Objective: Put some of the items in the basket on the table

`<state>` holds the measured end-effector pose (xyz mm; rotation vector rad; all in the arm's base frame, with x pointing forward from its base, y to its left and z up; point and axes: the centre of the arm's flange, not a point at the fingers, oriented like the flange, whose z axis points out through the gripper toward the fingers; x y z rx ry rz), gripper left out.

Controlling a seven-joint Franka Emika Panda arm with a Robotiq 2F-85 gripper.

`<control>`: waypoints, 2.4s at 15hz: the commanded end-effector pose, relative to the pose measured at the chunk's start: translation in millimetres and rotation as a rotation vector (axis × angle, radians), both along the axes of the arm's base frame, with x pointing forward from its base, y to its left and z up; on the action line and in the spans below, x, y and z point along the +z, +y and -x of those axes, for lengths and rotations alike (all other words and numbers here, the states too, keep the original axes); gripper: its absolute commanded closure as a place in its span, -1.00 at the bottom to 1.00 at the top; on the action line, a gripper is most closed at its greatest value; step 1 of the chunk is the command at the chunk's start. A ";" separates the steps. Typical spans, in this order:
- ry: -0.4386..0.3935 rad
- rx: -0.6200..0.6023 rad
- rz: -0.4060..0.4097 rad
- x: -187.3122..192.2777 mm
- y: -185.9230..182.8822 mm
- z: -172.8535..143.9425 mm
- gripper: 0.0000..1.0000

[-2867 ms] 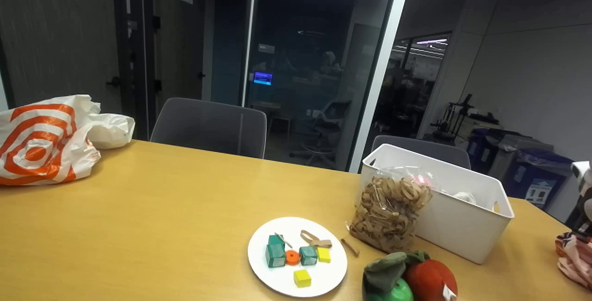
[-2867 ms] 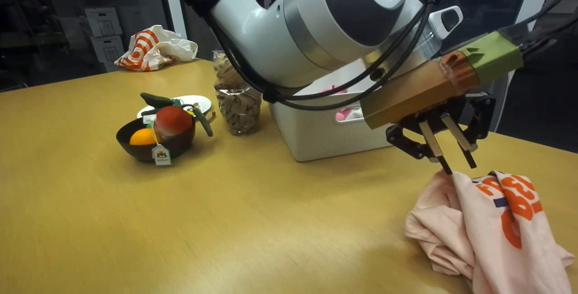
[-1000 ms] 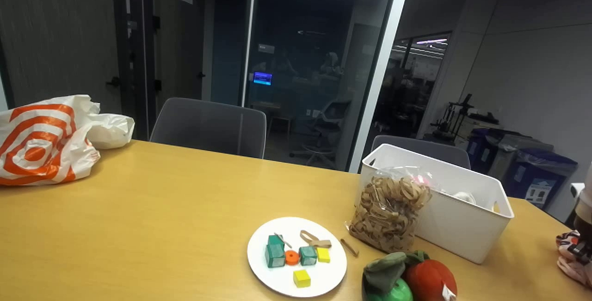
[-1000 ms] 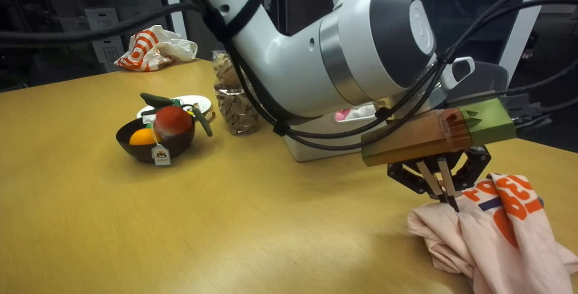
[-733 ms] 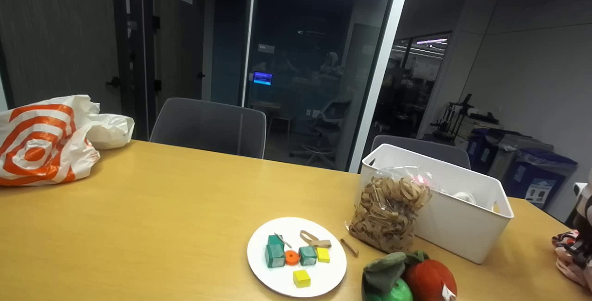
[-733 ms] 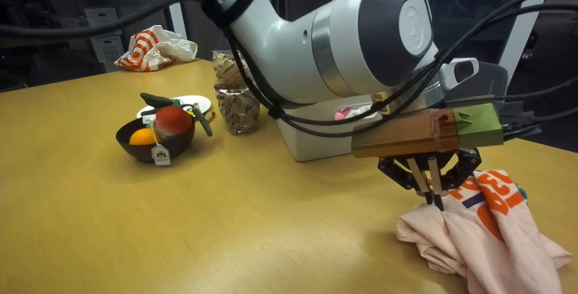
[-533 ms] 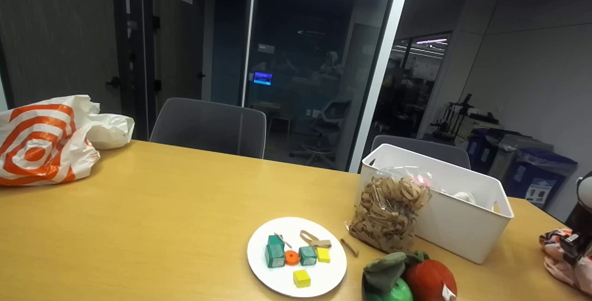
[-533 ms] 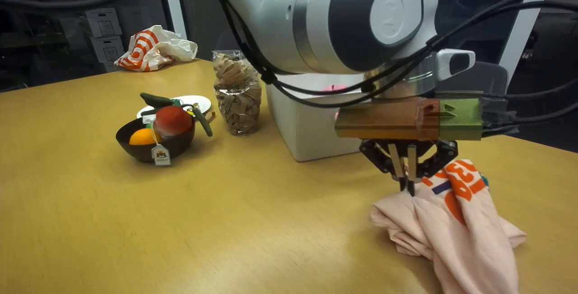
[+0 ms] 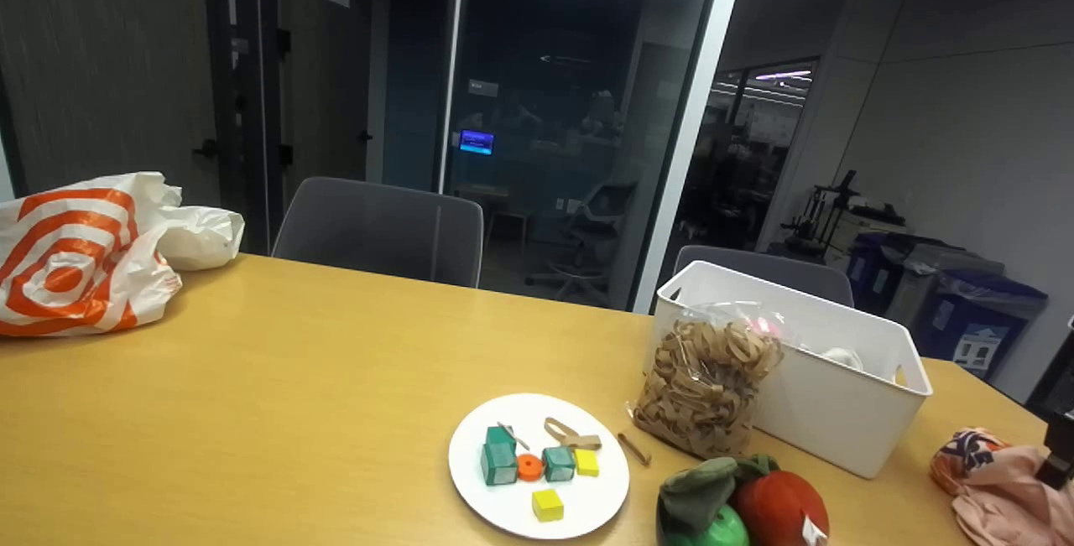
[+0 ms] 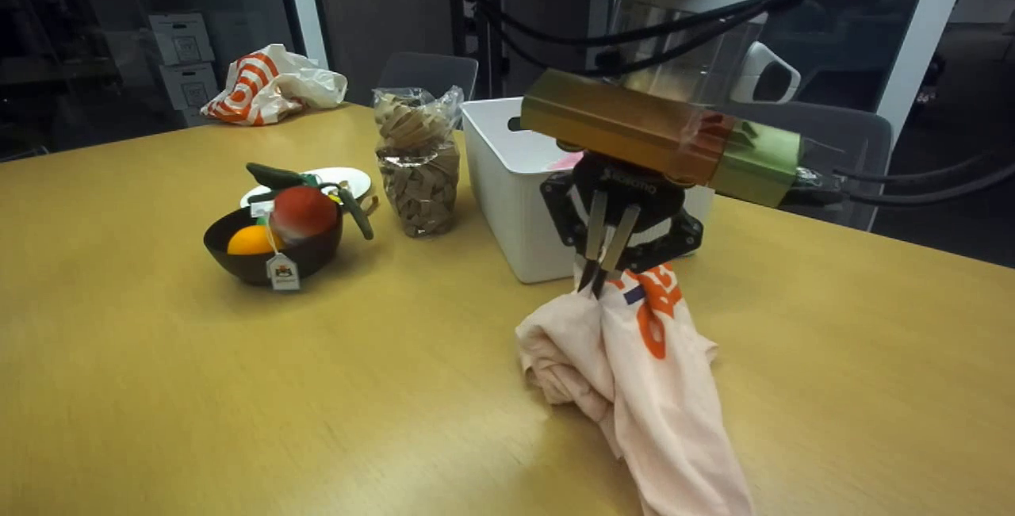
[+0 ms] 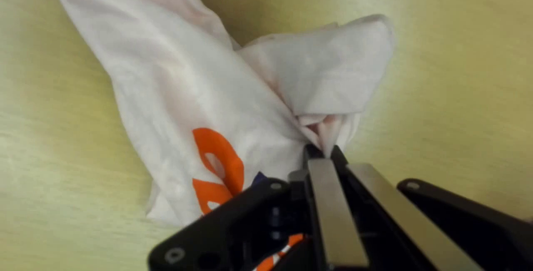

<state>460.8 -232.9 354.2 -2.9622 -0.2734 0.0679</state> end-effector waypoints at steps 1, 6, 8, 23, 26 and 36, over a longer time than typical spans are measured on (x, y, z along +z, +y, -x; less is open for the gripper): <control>0.029 0.046 -0.028 43.7 0.5 28.4 0.90; -0.063 0.095 0.046 111.1 7.2 64.9 0.90; -0.096 0.119 0.066 138.4 10.8 80.6 0.90; -0.137 0.295 -0.633 144.2 90.9 88.4 0.94; -0.026 0.217 -0.496 98.9 78.3 83.9 0.95; 0.124 0.241 -0.066 37.1 56.6 69.4 -0.22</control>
